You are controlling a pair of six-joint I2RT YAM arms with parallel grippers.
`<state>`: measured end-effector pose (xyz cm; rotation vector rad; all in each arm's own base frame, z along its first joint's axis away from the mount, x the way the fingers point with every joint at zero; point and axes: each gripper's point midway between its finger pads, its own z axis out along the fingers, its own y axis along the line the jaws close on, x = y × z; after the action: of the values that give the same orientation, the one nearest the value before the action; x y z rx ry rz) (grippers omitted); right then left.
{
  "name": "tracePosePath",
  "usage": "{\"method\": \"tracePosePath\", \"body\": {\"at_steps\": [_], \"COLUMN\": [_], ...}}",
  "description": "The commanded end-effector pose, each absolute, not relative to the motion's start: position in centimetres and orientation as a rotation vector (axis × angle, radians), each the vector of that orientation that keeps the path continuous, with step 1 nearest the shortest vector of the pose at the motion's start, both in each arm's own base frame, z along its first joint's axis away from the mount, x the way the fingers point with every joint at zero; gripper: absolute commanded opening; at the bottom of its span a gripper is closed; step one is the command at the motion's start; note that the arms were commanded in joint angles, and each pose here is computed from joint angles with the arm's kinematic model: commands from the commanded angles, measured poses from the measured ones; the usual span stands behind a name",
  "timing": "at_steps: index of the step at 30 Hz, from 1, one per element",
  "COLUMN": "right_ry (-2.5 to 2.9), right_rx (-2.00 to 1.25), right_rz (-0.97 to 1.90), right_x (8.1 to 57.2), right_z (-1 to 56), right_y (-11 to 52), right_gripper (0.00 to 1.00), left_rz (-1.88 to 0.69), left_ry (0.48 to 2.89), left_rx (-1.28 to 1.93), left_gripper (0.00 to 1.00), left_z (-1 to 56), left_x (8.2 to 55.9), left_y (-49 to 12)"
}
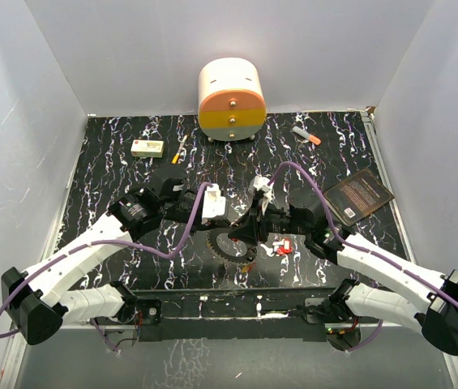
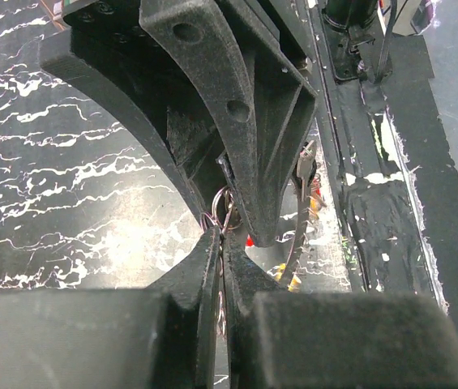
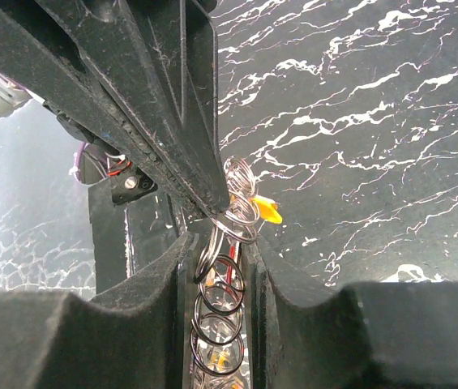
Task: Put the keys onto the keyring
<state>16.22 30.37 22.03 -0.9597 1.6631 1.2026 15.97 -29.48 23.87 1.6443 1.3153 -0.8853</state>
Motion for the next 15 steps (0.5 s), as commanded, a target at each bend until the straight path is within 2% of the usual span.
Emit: {"method": "tracePosePath", "body": {"at_steps": [1, 15], "right_ry": [1.453, 1.493], "right_rx": [-0.955, -0.911], "right_rz": [1.215, 1.184], "right_x": [16.6, 17.4], "right_z": [27.4, 26.6], "right_y": [31.3, 31.2], "right_gripper": [0.08, 0.08], "left_rz": [-0.877, -0.896], "left_ry": [1.269, 1.277], "left_rx": [1.652, 1.600], "left_gripper": [0.00, 0.00], "left_z": [25.0, 27.0], "left_x": [15.5, 15.4], "left_y": [-29.3, -29.4]}}
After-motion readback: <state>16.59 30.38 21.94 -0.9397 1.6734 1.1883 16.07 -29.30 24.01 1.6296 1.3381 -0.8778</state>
